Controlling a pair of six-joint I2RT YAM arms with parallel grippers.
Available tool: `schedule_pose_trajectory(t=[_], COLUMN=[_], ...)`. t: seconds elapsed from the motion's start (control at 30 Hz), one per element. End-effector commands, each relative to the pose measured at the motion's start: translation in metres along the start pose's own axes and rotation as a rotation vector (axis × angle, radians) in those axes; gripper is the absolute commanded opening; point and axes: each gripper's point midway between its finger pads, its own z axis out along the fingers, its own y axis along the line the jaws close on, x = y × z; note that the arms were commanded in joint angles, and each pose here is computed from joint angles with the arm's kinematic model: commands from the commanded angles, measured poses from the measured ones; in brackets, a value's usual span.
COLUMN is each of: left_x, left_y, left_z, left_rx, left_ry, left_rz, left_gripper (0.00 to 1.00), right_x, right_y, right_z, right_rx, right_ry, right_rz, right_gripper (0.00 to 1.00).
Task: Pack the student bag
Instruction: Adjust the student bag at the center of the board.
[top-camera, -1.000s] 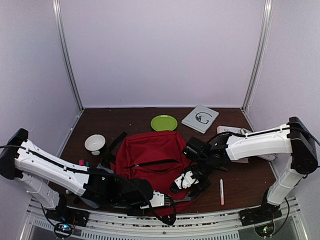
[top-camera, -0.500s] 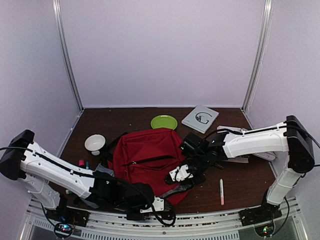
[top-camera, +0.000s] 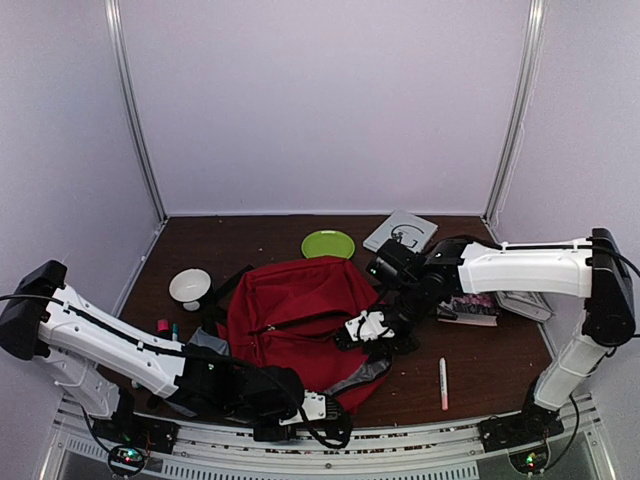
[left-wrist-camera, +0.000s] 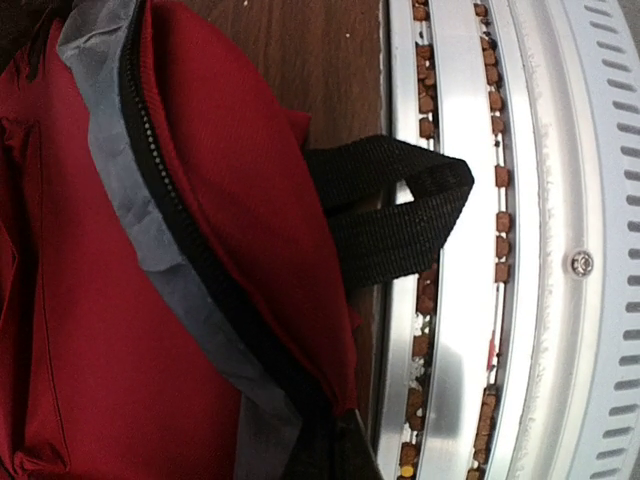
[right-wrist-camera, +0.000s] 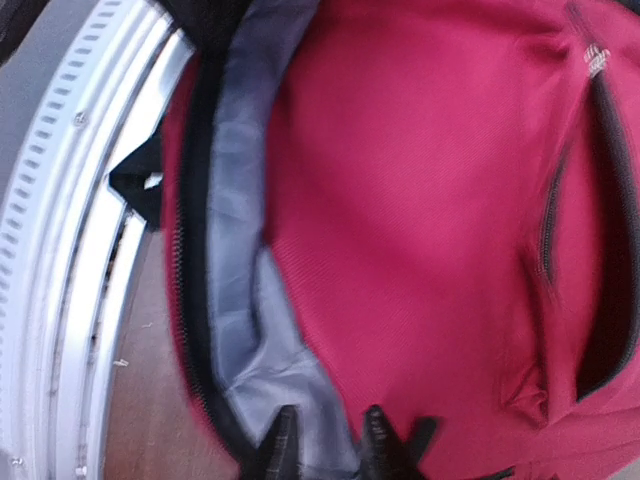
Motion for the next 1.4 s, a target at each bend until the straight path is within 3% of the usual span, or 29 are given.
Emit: schedule_pose_trajectory(t=[0.0,0.17,0.27,0.47,0.7,0.83,1.0,1.2,1.37], left_x=[-0.003,-0.004,-0.006,-0.004,-0.004,-0.004,-0.003,-0.002,-0.003], left_y=[-0.002,-0.003,-0.003,-0.002,-0.002,-0.001,-0.001,0.000,0.002], left_z=[-0.008,-0.006,-0.007,-0.008,-0.005,-0.004,-0.004,-0.003,-0.003], left_rx=[0.014,0.023,0.023,0.015,0.012,0.008,0.005,-0.003,-0.011], left_ry=[-0.041,-0.038,-0.042,-0.042,-0.039,-0.035,-0.034,-0.029,-0.027], left_rz=[-0.028,-0.021,-0.023,-0.038,-0.038,-0.036,-0.035,-0.035,-0.033], left_gripper=[0.00,0.00,0.00,0.00,0.00,0.00,0.00,0.00,0.00], right_x=[0.020,-0.008,-0.009,0.014,0.040,0.041,0.043,0.043,0.037], right_y=[0.040,0.010,-0.017,-0.047,-0.040,-0.020,-0.005,-0.014,-0.005], right_z=[-0.001,-0.025,-0.019,0.003,0.017,0.023,0.025,0.045,0.054], right_rx=[-0.226,-0.190,-0.060,0.032,0.010,-0.117,-0.188,-0.136,-0.148], right_ry=[0.101,-0.063,-0.054,0.071,0.164,0.154,0.152,0.175,0.176], right_rz=[-0.054,0.041,0.060,0.064,0.000,-0.014,-0.041,0.009,-0.022], right_gripper=[0.28,0.31,0.31,0.29,0.41,0.45,0.47,0.43,0.45])
